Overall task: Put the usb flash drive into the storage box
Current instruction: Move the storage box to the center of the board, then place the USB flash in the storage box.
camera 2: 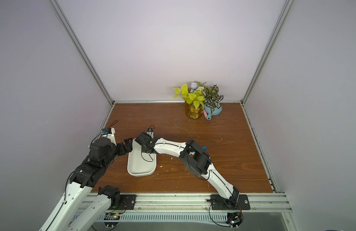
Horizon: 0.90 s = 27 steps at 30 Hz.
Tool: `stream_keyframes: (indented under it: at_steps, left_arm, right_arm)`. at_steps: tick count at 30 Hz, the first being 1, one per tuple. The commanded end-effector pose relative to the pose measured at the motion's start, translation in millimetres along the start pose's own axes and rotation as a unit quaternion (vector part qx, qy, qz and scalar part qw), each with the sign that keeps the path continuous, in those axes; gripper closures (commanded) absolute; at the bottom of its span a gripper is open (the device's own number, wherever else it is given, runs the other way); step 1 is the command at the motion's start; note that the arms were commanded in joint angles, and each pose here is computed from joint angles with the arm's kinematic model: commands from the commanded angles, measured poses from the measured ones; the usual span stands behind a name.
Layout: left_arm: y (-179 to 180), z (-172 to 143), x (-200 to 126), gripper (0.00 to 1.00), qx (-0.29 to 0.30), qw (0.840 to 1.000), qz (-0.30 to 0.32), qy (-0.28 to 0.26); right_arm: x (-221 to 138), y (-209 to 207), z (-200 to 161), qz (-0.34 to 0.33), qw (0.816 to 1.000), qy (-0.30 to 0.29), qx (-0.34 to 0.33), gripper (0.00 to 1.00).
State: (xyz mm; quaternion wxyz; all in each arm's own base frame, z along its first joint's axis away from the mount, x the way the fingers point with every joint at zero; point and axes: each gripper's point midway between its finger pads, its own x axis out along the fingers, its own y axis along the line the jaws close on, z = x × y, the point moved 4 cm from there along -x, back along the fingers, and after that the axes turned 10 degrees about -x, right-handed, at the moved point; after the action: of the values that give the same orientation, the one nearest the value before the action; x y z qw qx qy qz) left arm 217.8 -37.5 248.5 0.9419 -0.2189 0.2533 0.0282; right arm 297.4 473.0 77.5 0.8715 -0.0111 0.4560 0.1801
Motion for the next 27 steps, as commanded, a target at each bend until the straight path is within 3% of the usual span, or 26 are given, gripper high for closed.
stream_keyframes:
  at_steps: [1,8,27]
  left_arm:
    - [1,-1,-1,0.00,0.000,1.000,0.005,0.001]
    - [0,-2,1,0.00,0.001,1.000,0.003,0.005]
    - [-1,-2,1,0.00,0.001,1.000,0.002,0.006]
  right_arm:
    - [-28,-23,14,-0.049,0.998,-0.019,-0.019,0.83]
    - [-42,-62,14,-0.096,0.995,-0.028,-0.014,0.82]
    - [-45,-65,15,-0.115,0.993,-0.016,0.007,0.67]
